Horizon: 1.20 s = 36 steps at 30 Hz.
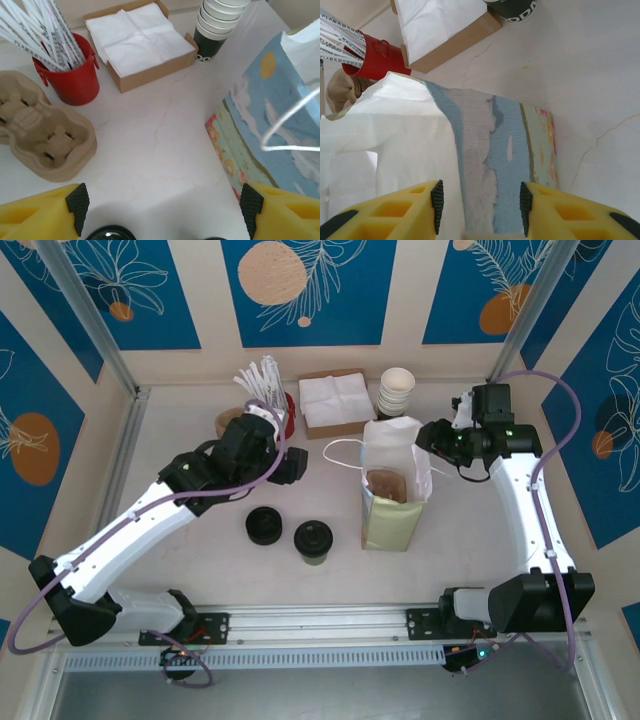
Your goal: Pack the takeout coffee
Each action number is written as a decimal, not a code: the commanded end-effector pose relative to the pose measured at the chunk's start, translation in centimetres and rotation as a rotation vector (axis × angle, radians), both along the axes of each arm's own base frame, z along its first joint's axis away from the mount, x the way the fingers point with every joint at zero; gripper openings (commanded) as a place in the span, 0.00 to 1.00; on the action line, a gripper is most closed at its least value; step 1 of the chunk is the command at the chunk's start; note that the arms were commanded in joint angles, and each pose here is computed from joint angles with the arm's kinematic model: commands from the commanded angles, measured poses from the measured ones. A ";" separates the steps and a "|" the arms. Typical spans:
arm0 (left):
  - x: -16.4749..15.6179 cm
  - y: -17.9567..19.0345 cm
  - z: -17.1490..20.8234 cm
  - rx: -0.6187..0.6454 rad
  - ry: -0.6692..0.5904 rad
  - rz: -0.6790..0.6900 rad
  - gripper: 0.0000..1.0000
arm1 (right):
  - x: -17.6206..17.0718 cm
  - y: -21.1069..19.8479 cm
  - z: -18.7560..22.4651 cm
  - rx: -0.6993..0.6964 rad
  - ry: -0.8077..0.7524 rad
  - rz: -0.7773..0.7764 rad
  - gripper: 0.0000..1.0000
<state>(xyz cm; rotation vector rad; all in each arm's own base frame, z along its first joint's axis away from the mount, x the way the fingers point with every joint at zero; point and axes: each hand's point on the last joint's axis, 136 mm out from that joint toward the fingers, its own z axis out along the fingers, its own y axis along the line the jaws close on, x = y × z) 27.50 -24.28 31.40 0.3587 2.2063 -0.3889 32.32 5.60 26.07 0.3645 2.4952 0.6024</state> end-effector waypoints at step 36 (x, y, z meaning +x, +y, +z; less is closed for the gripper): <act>-11.4 -4.0 -15.8 0.234 0.276 -0.050 1.00 | -1.6 1.4 2.1 0.040 -0.028 0.110 0.52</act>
